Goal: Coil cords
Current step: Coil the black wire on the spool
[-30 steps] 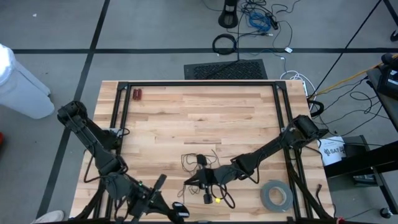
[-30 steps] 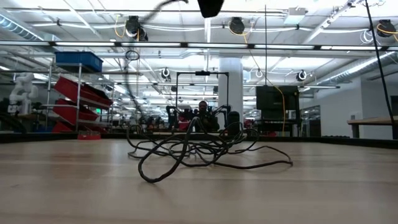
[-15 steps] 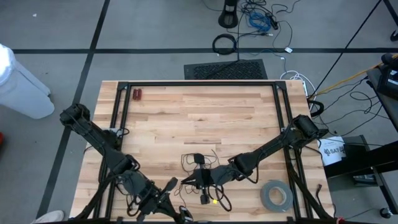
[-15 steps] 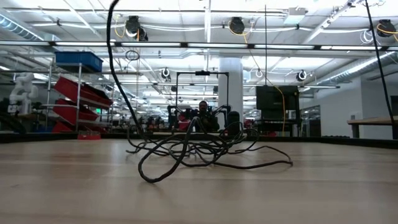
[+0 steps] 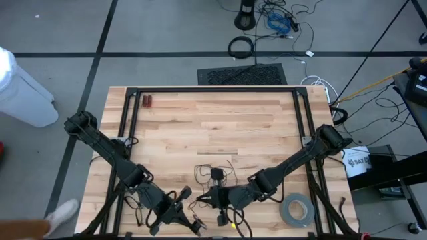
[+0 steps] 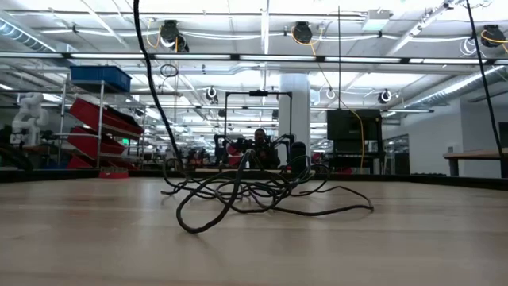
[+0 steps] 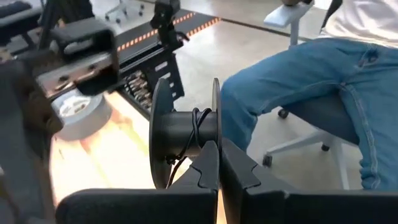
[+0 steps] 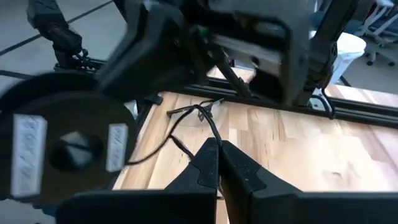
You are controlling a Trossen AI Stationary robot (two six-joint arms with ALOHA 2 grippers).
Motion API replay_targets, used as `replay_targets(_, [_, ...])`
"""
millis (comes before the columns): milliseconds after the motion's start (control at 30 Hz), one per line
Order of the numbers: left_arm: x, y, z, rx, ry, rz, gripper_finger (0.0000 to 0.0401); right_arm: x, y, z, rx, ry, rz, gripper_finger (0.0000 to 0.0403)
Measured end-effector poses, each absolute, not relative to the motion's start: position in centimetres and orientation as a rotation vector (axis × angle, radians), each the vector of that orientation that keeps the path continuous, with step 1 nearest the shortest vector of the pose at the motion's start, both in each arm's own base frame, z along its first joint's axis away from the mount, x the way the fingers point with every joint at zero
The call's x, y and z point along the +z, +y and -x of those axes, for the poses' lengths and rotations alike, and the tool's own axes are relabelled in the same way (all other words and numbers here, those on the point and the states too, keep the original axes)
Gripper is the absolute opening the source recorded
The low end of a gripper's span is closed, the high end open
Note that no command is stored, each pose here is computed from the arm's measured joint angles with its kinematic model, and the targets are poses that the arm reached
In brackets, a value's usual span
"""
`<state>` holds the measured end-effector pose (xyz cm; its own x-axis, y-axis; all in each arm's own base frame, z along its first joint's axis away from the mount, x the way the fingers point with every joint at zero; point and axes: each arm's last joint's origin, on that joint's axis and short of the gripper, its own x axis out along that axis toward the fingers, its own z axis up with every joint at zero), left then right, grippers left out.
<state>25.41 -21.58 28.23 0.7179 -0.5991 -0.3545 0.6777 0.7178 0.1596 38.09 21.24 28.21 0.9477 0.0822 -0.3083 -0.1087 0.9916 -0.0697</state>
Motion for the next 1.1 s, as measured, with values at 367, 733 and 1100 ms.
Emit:
replay_targets(367, [28.3,-20.3,-24.6,-0.531,0.410,-0.265,0.0000,30.0,23.0,-37.2,0.121,0.328,0.119,0.0000])
replay_targets(733, [29.7,-19.2,-23.0,-0.359,0.413,-0.299,0.0000,29.8,23.9,-36.0,0.078,0.403,0.099,0.0000])
replay_targets(1100, [30.2,-18.4,-22.9,-0.181,0.388,-0.332,0.0000,29.0,23.9,-35.7,0.027,0.455,0.115,0.0000])
